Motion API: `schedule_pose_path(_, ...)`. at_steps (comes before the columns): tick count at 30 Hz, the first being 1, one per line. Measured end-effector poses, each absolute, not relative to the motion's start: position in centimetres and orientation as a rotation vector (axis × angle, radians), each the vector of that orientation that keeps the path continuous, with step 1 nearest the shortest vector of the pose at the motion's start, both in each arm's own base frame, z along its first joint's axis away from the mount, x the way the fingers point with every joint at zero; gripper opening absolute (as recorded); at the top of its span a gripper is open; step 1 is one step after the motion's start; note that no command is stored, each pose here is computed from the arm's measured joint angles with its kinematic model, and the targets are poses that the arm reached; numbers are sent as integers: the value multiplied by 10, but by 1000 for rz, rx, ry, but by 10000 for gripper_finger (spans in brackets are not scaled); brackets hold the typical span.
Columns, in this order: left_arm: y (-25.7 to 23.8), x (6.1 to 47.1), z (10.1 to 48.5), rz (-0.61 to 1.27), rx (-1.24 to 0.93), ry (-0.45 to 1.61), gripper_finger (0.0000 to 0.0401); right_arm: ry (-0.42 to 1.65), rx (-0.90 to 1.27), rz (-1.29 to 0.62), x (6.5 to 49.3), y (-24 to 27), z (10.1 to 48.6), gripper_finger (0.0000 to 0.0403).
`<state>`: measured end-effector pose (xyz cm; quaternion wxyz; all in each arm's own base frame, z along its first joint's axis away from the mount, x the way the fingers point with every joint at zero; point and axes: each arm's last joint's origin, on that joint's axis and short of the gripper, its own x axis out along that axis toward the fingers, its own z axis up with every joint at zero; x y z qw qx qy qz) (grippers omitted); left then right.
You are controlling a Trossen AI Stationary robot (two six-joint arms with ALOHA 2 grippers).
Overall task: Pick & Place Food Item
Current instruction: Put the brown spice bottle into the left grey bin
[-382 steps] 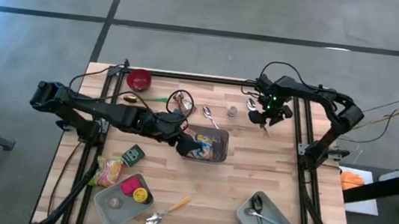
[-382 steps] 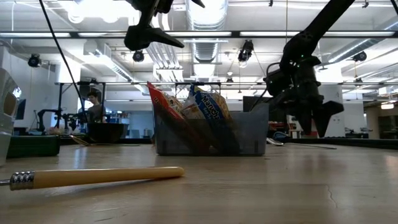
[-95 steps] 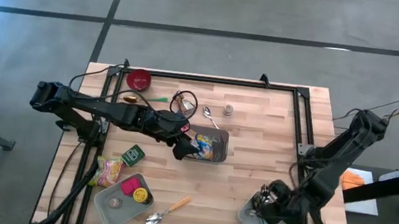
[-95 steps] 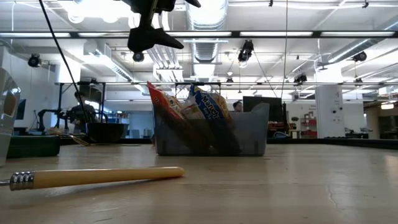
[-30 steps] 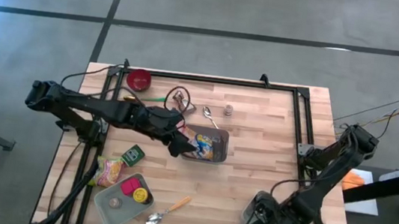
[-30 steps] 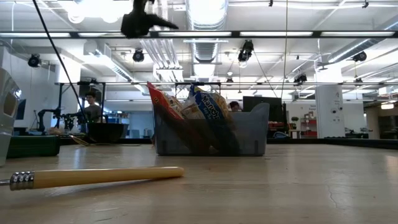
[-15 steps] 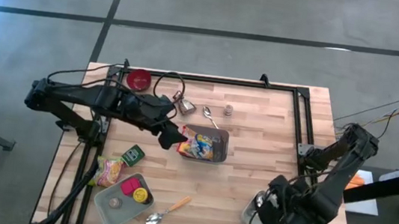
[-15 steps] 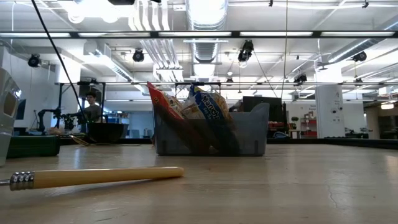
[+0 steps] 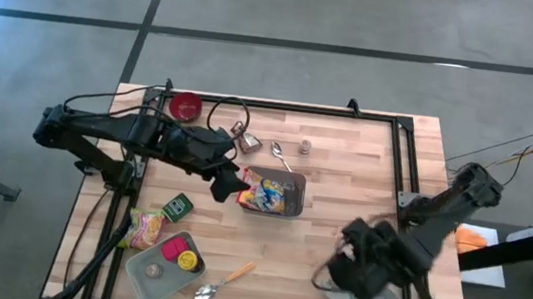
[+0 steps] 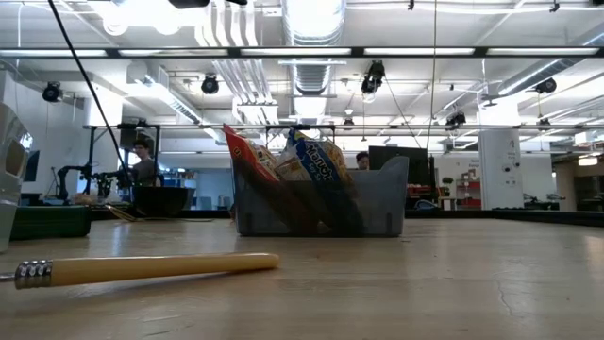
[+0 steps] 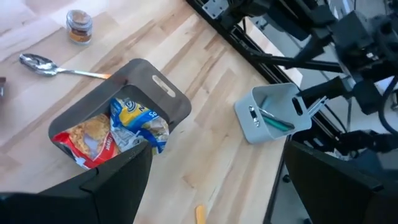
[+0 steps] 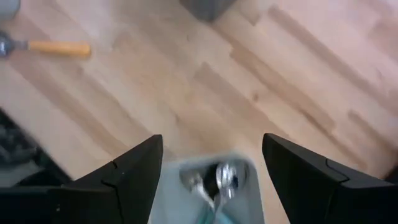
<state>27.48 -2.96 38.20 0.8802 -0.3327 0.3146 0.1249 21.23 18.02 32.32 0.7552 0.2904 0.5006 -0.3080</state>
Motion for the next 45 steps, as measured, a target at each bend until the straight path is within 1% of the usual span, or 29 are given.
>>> schedule_pose_path(3,-29,272,384,239,-657,654,366,1076,645,-718,235,153,323,272)
schedule_pose_path(6,-29,264,388,210,-613,660,366,1052,682,-799,259,112,324,272)
schedule_pose_path(12,-25,240,393,220,-514,716,366,930,884,-798,306,9,326,272)
schedule_pose_path(16,-23,231,394,246,-428,738,366,833,1006,-873,316,-61,322,272)
schedule_pose_path(19,-22,229,393,238,-366,747,366,844,1078,-921,315,-98,312,272)
schedule_pose_path(26,-20,226,376,239,-312,780,366,940,1103,-945,333,-132,288,272)
schedule_pose_path(32,-12,226,363,303,-327,787,366,1078,1067,-1000,348,-164,265,272)
schedule_pose_path(37,-7,226,363,326,-344,778,366,1181,1045,-1005,362,-184,250,272)
schedule_pose_path(45,3,227,364,362,-357,765,366,1336,986,-976,373,-201,231,272)
